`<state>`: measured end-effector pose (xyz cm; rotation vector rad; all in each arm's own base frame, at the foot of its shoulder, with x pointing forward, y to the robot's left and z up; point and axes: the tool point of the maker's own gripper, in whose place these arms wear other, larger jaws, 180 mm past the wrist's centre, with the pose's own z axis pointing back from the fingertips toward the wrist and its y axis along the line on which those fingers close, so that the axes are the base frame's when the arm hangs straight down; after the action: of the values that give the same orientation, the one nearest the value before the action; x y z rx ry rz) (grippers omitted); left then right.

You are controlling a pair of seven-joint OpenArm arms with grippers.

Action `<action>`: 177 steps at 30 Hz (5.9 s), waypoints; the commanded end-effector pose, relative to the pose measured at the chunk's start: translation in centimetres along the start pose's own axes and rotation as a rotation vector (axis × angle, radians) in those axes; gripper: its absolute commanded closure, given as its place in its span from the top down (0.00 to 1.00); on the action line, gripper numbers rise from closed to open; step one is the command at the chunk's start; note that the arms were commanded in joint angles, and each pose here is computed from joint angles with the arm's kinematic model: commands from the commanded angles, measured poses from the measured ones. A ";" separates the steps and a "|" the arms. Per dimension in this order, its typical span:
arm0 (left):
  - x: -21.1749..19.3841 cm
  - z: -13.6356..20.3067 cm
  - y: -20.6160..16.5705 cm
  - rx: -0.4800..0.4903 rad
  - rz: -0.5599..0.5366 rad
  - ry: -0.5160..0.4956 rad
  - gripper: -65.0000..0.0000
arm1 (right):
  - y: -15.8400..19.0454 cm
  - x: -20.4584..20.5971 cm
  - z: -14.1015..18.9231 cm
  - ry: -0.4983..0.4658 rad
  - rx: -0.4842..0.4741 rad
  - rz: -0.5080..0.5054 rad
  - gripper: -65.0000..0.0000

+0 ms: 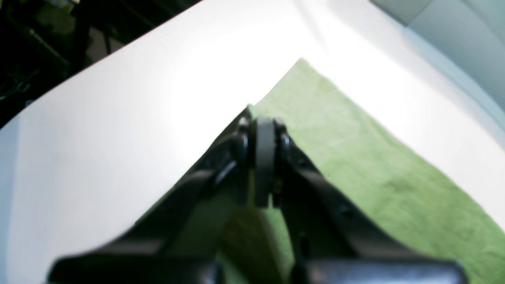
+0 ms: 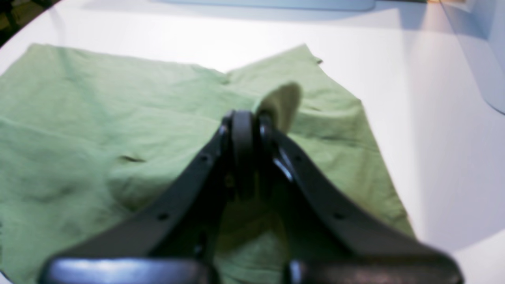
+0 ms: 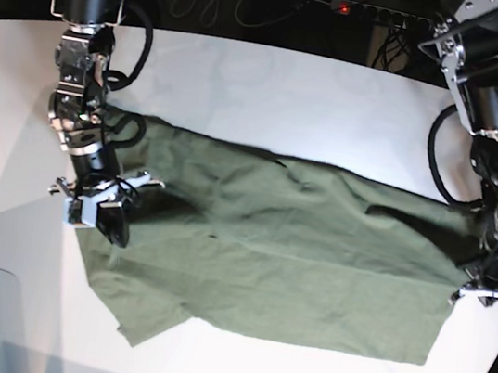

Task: Layout the t-shirt on the table in an organized manner, then fold the t-shirt properly
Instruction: 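Move the right gripper onto the shirt and open it over the fabric, then grasp the shirt edges with both grippers, then lift the grasped shirt edge with both grippers and pull it taut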

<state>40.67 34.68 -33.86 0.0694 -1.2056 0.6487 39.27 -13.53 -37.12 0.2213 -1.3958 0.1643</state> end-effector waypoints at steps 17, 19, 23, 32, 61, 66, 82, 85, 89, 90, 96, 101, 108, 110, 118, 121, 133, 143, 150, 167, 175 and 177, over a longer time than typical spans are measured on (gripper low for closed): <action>2.8 -0.1 1.9 0.026 -0.037 -0.066 0.00 | 0.2 2.6 -1.0 -0.079 0.016 -0.001 0.00; 2.9 -0.1 1.8 0.027 -0.036 -0.068 0.00 | 0.2 2.6 -1.3 -0.076 0.017 -0.003 0.00; 3.0 -0.2 1.9 0.028 -0.036 -0.071 0.00 | 1.4 2.1 -1.8 -0.060 0.054 0.005 0.00; 1.7 -0.5 2.4 0.042 -0.033 -0.032 0.14 | 2.1 0.5 -2.0 0.038 0.075 0.017 0.33; -7.5 0.7 10.2 0.184 -0.043 0.127 0.61 | 0.4 -3.4 11.0 0.134 -0.038 0.049 0.58; -8.2 0.4 10.0 0.180 -0.051 0.125 0.61 | 0.7 -4.1 12.3 0.158 -0.036 0.048 0.58; -10.4 -0.6 9.0 0.159 -0.088 0.205 0.00 | -0.8 -6.2 12.4 0.214 -0.074 0.025 0.58; -10.5 -0.5 9.2 0.162 -0.090 0.206 0.02 | -2.9 -6.9 12.0 0.224 -0.126 0.005 0.58; -10.5 -0.5 9.4 0.164 -0.090 0.206 0.00 | -4.5 -7.2 11.6 0.227 -0.165 -0.009 0.58; -10.4 -0.5 9.4 0.165 -0.091 0.205 0.00 | -4.6 -7.2 11.4 0.225 -0.167 -0.012 0.58; -11.0 0.0 10.0 0.171 -0.100 0.217 0.00 | -4.5 -8.4 11.4 0.255 -0.161 -0.028 0.57; -11.2 0.1 10.1 0.173 -0.102 0.221 0.00 | -4.7 -9.8 12.0 0.289 -0.172 -0.047 0.27; -10.6 1.6 10.7 0.162 -0.140 0.190 0.00 | -7.4 -9.2 13.2 0.271 -0.249 -0.046 0.00; -9.7 2.1 10.6 0.150 -0.157 0.161 0.00 | -8.1 -9.1 13.5 0.266 -0.267 -0.046 0.00; -10.0 5.7 12.7 0.169 -0.193 0.142 0.00 | -8.5 -9.0 15.9 0.279 -0.292 -0.026 0.00; -10.0 7.2 14.3 0.219 -0.140 0.120 0.00 | -7.6 -8.0 16.5 0.257 -0.284 -0.012 0.00; -6.1 5.2 10.2 0.154 -0.099 0.035 0.00 | -7.3 -1.5 11.8 0.076 -0.274 0.019 0.00; 3.0 -0.7 0.1 0.004 0.037 0.006 0.00 | -9.3 8.0 5.4 -0.149 -0.281 0.058 0.00; 3.3 -0.2 -0.6 -0.014 0.046 0.036 0.00 | -9.8 6.6 8.6 -0.060 -0.318 0.085 0.00; -6.8 8.5 10.7 0.191 -0.012 0.181 0.00 | -5.4 -4.8 18.4 0.257 -0.305 0.015 0.00; -8.9 9.5 12.4 0.226 -0.019 0.237 0.00 | -4.6 -8.4 21.6 0.368 -0.309 -0.018 0.00; -9.3 10.2 13.0 0.235 -0.033 0.247 0.00 | -4.6 -9.4 22.2 0.394 -0.314 -0.034 0.00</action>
<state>23.21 36.47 -43.29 0.1723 -0.8402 0.7558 17.12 -22.95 -44.24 -0.0398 -0.9588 -0.0335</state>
